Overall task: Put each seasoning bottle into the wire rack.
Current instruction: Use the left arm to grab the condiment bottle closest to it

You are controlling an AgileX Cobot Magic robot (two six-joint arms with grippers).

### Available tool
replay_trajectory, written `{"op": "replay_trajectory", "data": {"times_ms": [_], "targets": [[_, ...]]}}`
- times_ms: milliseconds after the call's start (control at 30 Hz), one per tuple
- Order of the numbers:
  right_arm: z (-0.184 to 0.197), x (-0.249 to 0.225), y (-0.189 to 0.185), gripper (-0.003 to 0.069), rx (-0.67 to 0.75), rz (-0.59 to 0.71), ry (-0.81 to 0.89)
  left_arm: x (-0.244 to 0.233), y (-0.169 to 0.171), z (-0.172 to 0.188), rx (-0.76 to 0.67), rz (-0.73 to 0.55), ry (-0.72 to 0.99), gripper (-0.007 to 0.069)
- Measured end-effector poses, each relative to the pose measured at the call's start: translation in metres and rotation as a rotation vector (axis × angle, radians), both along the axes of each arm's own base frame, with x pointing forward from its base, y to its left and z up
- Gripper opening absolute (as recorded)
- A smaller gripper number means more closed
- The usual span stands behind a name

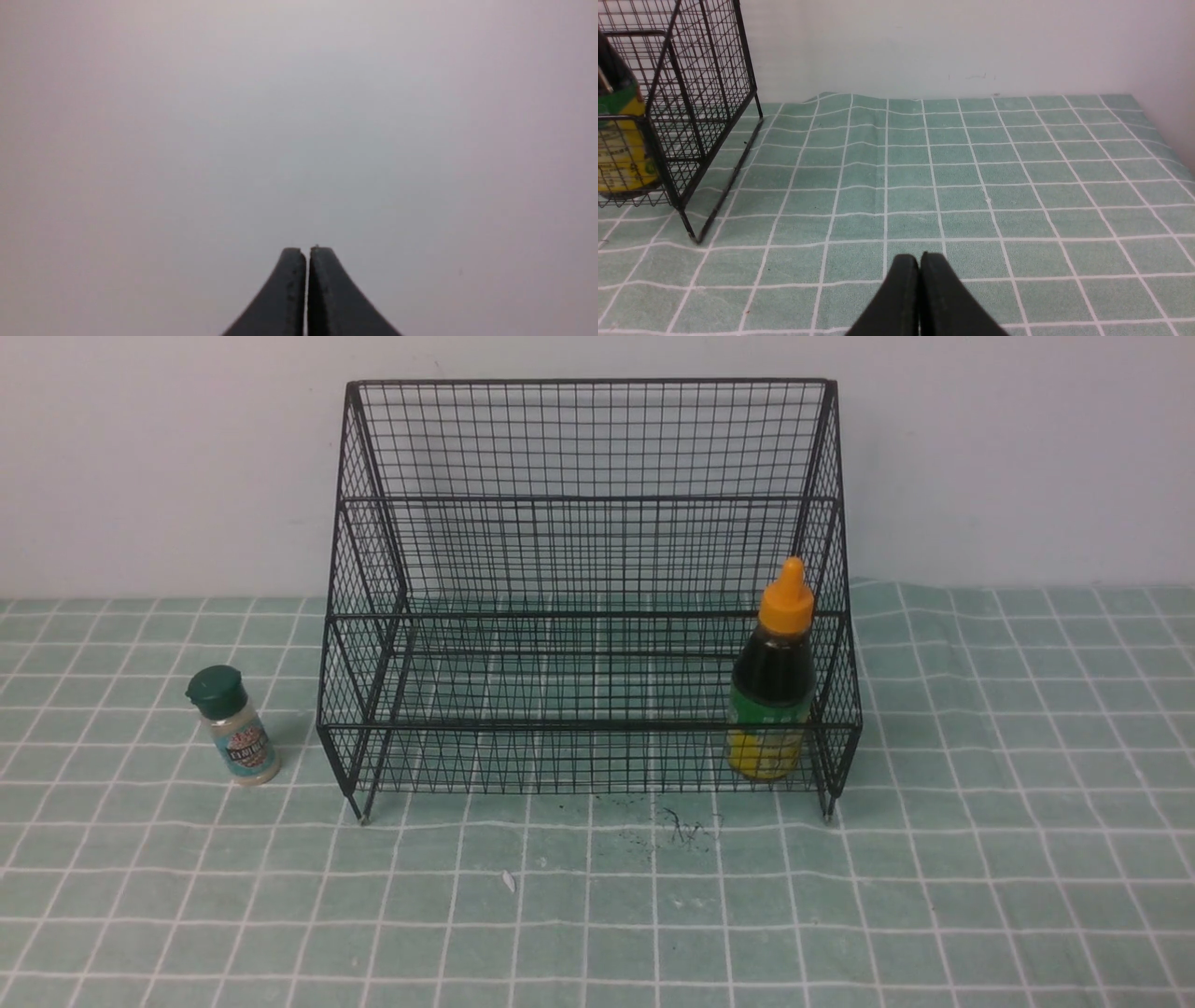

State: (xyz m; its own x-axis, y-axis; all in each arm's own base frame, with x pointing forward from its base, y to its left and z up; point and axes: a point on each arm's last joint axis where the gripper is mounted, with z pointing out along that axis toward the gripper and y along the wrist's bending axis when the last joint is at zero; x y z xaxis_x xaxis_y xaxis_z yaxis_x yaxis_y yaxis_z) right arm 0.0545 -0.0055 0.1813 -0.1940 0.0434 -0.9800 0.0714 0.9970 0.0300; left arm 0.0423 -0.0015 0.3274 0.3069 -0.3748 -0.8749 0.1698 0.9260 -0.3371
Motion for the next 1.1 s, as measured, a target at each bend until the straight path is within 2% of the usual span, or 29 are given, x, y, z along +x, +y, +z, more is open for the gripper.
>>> {"op": "replay_trajectory", "data": {"times_ms": [100, 233, 300, 433, 533, 733, 967, 1067, 1100], "targets": [[0.000, 0.000, 0.000, -0.0010, 0.000, 0.000, 0.000, 0.023, -0.009, 0.019, 0.065, -0.076, 0.364, -0.0006], [0.000, 0.000, 0.000, -0.0010, 0.000, 0.000, 0.000, 0.064, -0.017, 0.022, 0.147, -0.161, 0.858, -0.0006], [0.000, 0.000, 0.000, -0.0010, 0.000, 0.000, 0.000, 0.090, -0.019, 0.017, 0.218, -0.193, 1.053, -0.0006], [0.000, 0.000, 0.000, -0.0010, 0.000, 0.000, 0.000, 0.137, -0.018, 0.007, 0.352, -0.206, 1.286, -0.0006], [0.000, 0.000, 0.000, -0.0010, 0.000, 0.000, 0.000, 0.169, -0.013, 0.002, 0.366, -0.190, 1.371, -0.0006], [0.000, 0.000, 0.000, -0.0010, 0.000, 0.000, 0.000, 0.232, 0.011, -0.010, 0.300, -0.121, 1.476, -0.0003], [0.000, 0.000, 0.000, -0.0010, 0.000, 0.000, 0.000, 0.272, 0.019, -0.027, 0.337, -0.115, 1.462, 0.0022], [0.000, 0.000, 0.000, -0.0010, 0.000, 0.000, 0.000, 0.290, 0.020, -0.037, 0.353, -0.097, 1.391, 0.0115], [0.000, 0.000, 0.000, -0.0010, 0.000, 0.000, 0.000, 0.298, 0.021, -0.042, 0.353, -0.089, 1.372, 0.0177]]}}
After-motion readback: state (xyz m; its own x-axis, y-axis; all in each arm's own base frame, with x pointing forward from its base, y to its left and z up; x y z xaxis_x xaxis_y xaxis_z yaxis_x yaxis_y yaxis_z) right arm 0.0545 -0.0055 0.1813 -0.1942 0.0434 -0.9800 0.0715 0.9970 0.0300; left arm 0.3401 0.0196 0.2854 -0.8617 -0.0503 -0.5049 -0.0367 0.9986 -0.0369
